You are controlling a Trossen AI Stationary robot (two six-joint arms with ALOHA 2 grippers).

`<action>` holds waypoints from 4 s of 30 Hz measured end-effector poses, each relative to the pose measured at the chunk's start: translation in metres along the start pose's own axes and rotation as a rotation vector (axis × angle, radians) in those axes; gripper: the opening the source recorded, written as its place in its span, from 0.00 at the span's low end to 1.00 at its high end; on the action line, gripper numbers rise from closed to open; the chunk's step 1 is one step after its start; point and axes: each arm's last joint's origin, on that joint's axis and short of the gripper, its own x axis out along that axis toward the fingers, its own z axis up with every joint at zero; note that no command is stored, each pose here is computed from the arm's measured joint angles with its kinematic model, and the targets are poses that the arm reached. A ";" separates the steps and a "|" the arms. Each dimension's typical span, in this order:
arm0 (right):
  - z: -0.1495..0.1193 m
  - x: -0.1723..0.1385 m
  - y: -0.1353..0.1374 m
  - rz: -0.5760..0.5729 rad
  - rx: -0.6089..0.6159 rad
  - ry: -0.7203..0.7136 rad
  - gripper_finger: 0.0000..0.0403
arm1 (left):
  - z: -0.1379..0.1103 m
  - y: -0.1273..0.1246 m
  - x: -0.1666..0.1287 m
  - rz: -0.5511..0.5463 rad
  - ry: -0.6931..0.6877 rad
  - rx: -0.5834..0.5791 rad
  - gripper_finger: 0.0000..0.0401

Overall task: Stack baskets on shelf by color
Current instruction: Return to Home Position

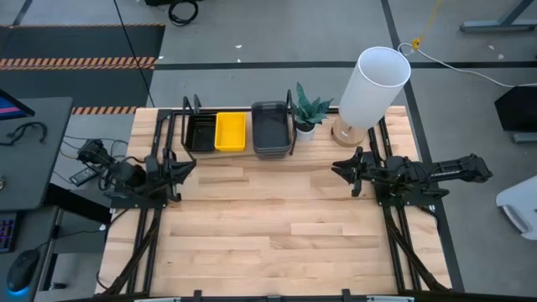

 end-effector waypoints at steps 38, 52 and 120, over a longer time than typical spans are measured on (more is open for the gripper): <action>0.000 0.000 0.000 0.000 0.009 0.001 0.27 | -0.005 0.000 0.000 -0.001 0.035 0.034 0.06; 0.000 0.000 0.000 0.001 0.009 0.001 0.27 | -0.005 0.000 0.000 -0.001 0.035 0.033 0.08; 0.000 0.000 0.000 0.001 0.009 0.001 0.27 | -0.005 0.000 0.000 -0.001 0.035 0.034 0.06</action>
